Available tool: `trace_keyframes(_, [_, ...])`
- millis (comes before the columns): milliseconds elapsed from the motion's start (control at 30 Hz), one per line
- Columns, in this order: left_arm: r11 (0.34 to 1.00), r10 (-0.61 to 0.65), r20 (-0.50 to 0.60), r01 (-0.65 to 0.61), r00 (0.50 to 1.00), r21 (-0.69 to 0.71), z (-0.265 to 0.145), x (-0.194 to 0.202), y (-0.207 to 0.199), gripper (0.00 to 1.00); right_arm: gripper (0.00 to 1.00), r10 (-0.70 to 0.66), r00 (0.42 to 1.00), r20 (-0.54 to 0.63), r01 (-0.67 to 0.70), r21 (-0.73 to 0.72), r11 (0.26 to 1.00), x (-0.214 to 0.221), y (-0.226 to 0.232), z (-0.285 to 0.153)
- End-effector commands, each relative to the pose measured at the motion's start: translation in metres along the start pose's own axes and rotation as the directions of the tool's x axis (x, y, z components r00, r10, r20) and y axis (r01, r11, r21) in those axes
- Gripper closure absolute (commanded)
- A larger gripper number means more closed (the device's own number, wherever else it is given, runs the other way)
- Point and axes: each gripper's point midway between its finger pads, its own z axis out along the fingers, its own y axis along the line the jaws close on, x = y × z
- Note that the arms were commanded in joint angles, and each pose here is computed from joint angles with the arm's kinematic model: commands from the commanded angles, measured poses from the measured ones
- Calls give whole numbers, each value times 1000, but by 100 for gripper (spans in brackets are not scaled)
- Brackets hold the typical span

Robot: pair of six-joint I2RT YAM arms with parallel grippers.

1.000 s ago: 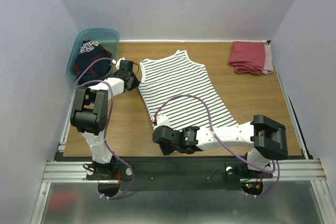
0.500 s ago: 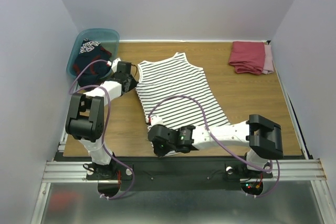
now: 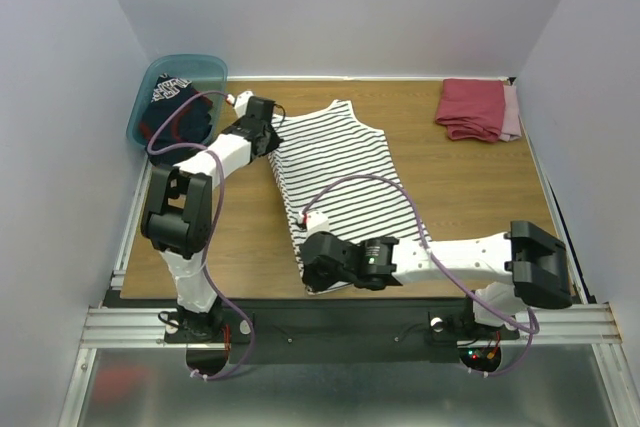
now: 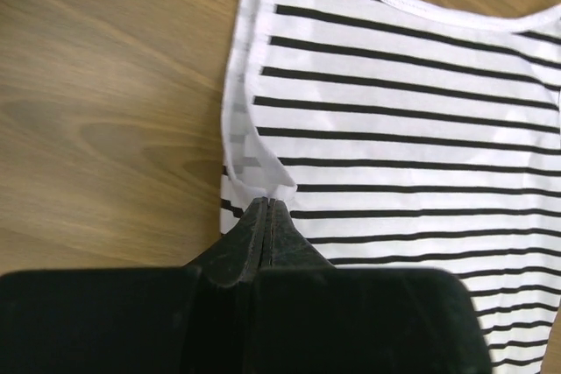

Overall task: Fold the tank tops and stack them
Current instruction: Fold the tank top

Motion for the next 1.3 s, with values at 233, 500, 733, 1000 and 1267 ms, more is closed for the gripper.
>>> trace_keyframes(233, [996,84,1,-84,996,2,21,13,-63,100,100,158,982,103,-168,91,982,-3,-64,-24])
trace_keyframes(500, [994,105,-20,-105,994,5,29,32,-79,100,100,205,971,125,-225,170,960,16,-103,-31])
trace_keyframes(733, [991,107,8,-106,994,-81,21,25,-60,84,100,194,975,110,-211,175,962,16,-100,-27])
trace_keyframes(1000, [988,53,10,-51,999,-143,15,29,-45,61,100,191,976,107,-208,184,961,15,-100,-23])
trace_keyframes(1267, [987,65,-15,-66,998,-144,22,38,-47,60,100,192,976,107,-209,182,961,14,-98,-23])
